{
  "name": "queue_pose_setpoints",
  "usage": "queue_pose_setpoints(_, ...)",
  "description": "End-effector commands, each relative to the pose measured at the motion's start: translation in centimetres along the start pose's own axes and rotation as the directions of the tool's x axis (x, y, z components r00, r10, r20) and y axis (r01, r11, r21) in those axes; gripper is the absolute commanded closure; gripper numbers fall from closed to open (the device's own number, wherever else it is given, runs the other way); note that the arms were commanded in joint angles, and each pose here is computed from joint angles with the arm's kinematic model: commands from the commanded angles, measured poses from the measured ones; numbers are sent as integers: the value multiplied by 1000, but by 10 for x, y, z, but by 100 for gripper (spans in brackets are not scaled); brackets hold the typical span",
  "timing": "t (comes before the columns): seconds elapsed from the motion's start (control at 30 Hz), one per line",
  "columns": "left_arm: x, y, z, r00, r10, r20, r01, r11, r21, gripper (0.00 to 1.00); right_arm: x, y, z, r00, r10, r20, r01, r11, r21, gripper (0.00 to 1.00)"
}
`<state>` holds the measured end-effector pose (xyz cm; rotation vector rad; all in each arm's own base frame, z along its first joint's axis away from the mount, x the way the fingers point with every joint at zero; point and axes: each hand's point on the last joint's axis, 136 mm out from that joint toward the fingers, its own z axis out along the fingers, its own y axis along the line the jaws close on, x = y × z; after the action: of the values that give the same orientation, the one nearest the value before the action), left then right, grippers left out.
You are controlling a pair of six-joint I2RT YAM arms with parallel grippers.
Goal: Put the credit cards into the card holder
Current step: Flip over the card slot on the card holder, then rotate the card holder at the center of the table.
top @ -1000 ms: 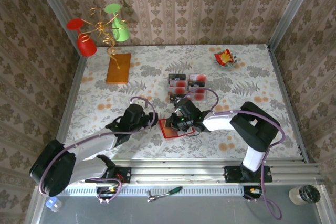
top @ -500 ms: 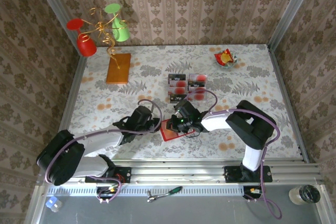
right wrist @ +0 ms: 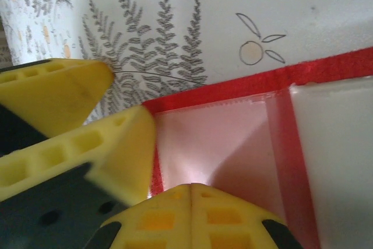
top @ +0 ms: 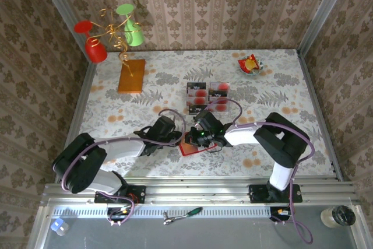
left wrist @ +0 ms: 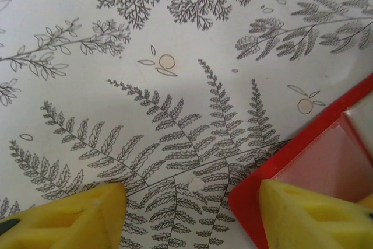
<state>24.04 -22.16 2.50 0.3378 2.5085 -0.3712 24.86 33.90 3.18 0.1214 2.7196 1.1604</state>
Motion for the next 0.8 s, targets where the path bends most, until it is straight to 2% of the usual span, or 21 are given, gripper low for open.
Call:
queue_pose_setpoints(0.0,-2,-1,1,1000,15,-25,-16,999,-33,37,-7,5,-14,999,-20,44,19,1000,17,100)
queue_pose_setpoints(0.17,1,-4,4,998,36,-50,-38,998,-43,38,-17,-5,-36,994,-44,97,36,996,82,100)
queue_pose_setpoints(0.27,1,-5,4,998,34,-48,-36,999,-39,38,-31,-21,-62,984,-88,157,57,980,190,100)
queue_pose_setpoints(0.33,0,-5,4,998,36,-45,-38,999,-38,38,-40,-30,-82,973,-130,189,77,962,262,92)
queue_pose_setpoints(0.43,0,-6,5,998,39,-44,-41,998,-38,38,-50,-40,-109,953,-220,207,127,915,384,71)
queue_pose_setpoints(0.53,-2,-7,4,998,45,-41,-46,998,-35,38,-54,-48,-124,939,-288,188,170,865,473,57)
queue_pose_setpoints(0.6,-2,-7,4,998,45,-38,-47,998,-36,38,-54,-52,-122,938,-309,157,196,847,495,51)
queue_pose_setpoints(0.77,-4,-9,4,998,56,-40,-58,998,-37,38,-52,-63,-103,948,-307,82,223,826,518,50)
